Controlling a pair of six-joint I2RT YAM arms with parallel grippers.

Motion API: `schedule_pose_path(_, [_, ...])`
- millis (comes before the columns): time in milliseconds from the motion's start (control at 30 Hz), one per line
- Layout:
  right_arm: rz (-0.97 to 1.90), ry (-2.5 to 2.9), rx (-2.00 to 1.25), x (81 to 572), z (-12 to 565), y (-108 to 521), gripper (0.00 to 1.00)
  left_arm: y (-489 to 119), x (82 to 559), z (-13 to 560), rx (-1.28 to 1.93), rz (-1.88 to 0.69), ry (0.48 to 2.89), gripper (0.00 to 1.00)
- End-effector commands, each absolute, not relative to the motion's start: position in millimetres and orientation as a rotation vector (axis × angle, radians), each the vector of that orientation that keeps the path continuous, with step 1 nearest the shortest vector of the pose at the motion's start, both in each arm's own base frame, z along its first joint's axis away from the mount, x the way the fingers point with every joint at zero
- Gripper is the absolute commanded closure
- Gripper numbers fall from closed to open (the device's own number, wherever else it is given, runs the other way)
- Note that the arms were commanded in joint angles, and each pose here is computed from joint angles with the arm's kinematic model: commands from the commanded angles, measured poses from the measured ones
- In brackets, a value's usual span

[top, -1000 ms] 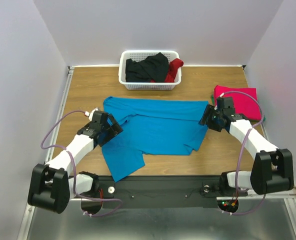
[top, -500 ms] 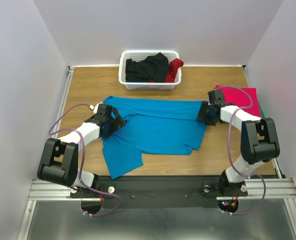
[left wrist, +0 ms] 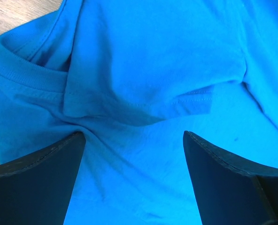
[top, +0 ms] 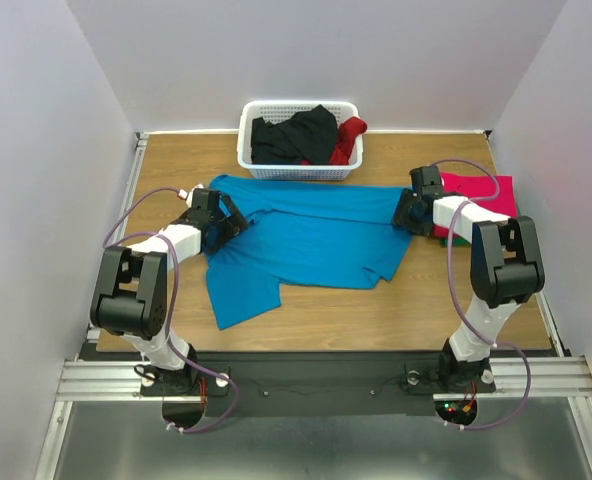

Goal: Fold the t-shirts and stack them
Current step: Fold the tshirt

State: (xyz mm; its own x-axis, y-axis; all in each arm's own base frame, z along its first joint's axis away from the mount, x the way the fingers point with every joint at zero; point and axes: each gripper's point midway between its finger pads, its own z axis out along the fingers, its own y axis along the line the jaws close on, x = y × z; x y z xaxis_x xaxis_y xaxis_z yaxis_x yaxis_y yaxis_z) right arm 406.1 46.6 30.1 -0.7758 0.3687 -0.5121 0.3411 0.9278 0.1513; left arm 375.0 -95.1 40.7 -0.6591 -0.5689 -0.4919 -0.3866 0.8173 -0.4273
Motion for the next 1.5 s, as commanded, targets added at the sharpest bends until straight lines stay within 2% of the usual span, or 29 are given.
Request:
schedule_pose_path(0, [0.069,2.505,0.500,416,35,48,0.40,-93,347,25,-0.680,-0.355,2.482,0.02])
schedule_pose_path(167, [0.148,2.447,0.460,412,67,55,0.39,-75,330,67,-0.721,-0.285,2.393,0.02])
schedule_pose_path(300, [0.249,2.409,0.431,395,91,65,0.29,-64,301,83,-0.807,-0.264,2.353,0.02])
schedule_pose_path(333, [0.264,2.399,0.434,391,95,67,0.26,-63,289,76,-0.833,-0.259,2.372,0.02])
schedule_pose_path(367, [0.269,2.387,0.442,383,99,66,0.12,-62,277,77,-0.854,-0.266,2.379,0.02])
schedule_pose_path(467, [0.275,2.382,0.447,369,100,64,0.00,-63,244,62,-0.918,-0.280,2.434,0.02])
schedule_pose_path(533, [0.323,2.364,0.436,361,109,69,0.00,-62,223,49,-0.951,-0.271,2.474,0.02])
schedule_pose_path(633, [0.357,2.333,0.456,352,118,71,0.00,-92,199,50,-0.994,-0.442,2.490,0.02])
schedule_pose_path(733, [0.368,2.304,0.444,347,127,71,0.00,-99,172,35,-1.055,-0.444,2.532,0.01])
schedule_pose_path(833, [0.351,2.276,0.450,345,134,67,0.00,-118,152,36,-1.074,-0.564,2.542,0.01])
schedule_pose_path(1033, [0.359,2.285,0.440,343,131,68,0.00,-129,137,34,-1.124,-0.621,2.543,0.01])
schedule_pose_path(1200, [0.352,2.289,0.444,342,129,68,0.00,-130,134,16,-1.136,-0.552,2.583,0.02])
schedule_pose_path(1300, [0.343,2.287,0.447,342,129,66,0.00,-127,137,12,-1.126,-0.488,2.600,0.08])
schedule_pose_path(1467, [0.341,2.292,0.455,341,127,65,0.00,-120,150,14,-1.146,-0.395,2.557,0.26])
